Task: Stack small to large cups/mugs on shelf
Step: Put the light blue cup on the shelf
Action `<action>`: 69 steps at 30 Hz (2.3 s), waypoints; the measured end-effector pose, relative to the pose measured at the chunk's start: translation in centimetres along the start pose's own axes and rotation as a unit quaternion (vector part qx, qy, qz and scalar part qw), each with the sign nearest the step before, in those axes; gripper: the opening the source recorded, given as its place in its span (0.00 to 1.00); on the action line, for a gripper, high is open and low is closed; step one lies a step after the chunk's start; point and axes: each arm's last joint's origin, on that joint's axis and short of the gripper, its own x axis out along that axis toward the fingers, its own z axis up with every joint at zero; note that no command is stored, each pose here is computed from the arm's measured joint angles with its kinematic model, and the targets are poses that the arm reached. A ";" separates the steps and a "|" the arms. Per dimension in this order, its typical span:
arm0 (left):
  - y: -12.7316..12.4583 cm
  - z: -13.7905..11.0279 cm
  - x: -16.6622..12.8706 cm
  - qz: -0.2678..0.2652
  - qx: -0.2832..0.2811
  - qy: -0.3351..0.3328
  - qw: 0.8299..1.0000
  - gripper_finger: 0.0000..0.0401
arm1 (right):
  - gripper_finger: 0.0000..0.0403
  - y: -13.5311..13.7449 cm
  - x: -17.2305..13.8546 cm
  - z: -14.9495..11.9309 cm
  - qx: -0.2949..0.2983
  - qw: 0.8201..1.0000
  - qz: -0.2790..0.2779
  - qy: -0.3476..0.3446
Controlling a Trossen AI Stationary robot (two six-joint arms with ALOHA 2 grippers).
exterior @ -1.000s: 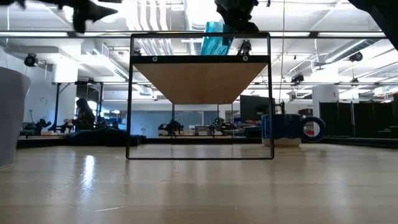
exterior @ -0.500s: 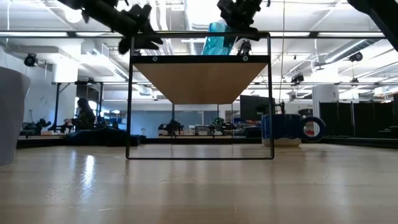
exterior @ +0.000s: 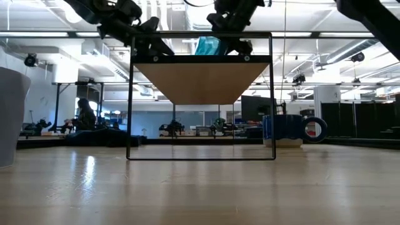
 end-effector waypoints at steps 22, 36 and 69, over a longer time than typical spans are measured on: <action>0.1 -1.6 6.5 -0.094 -0.019 0.072 0.993 0.32 | 0.03 0.1 -1.4 0.1 0.021 0.999 0.001 -0.030; 0.6 -2.7 7.8 -0.097 -0.025 0.088 0.991 0.32 | 0.03 -0.6 -1.5 0.2 0.027 0.999 0.000 -0.028; 0.7 -3.6 8.7 -0.102 -0.030 0.095 0.990 0.32 | 0.07 -0.6 -0.9 0.0 0.023 1.000 0.006 -0.013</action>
